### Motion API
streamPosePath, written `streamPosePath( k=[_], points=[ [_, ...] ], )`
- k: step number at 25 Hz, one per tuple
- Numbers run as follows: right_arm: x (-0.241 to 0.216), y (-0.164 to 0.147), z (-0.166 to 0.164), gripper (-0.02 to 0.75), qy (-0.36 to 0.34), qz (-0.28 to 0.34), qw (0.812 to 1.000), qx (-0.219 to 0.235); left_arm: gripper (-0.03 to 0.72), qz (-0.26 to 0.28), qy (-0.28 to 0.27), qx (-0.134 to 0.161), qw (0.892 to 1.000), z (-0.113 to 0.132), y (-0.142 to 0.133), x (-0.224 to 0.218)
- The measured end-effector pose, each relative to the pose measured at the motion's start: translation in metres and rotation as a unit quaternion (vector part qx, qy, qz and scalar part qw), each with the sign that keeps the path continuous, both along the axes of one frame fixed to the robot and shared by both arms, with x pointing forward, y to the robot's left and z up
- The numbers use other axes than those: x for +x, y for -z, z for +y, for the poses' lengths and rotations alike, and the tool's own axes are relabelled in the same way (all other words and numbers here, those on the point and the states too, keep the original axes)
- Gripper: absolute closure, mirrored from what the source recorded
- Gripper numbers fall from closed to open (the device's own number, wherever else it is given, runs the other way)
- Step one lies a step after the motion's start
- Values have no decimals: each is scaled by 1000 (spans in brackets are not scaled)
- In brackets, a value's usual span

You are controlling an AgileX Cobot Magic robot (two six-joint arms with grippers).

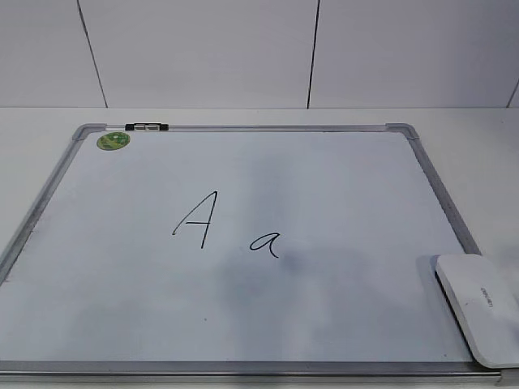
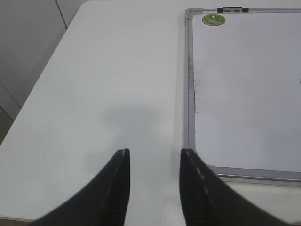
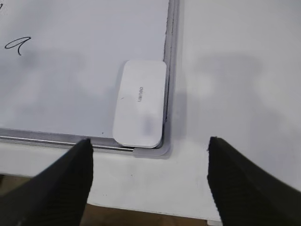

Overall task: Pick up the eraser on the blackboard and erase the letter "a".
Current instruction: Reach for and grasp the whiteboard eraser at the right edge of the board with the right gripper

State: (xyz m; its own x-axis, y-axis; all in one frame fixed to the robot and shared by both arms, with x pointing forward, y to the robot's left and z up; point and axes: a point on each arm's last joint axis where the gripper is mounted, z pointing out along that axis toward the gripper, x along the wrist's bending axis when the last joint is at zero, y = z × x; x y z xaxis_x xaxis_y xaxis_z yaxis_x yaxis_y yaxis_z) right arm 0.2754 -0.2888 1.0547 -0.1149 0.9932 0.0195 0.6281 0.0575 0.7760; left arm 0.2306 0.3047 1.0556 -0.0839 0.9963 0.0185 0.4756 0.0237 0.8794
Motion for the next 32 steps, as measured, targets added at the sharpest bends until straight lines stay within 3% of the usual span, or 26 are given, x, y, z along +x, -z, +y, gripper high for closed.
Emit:
streamPosePath(
  k=[9,19,32],
  points=[
    [46,3,5,149,-15,44,998,30,431,0,0,0,1000,0,0,0],
    [75,-12,5,149,-21,62,997,30,431,0,0,0,1000,0,0,0],
    [106,-14,8,149,-32,152,987,51,431,0,0,0,1000,0,0,0]
  ],
)
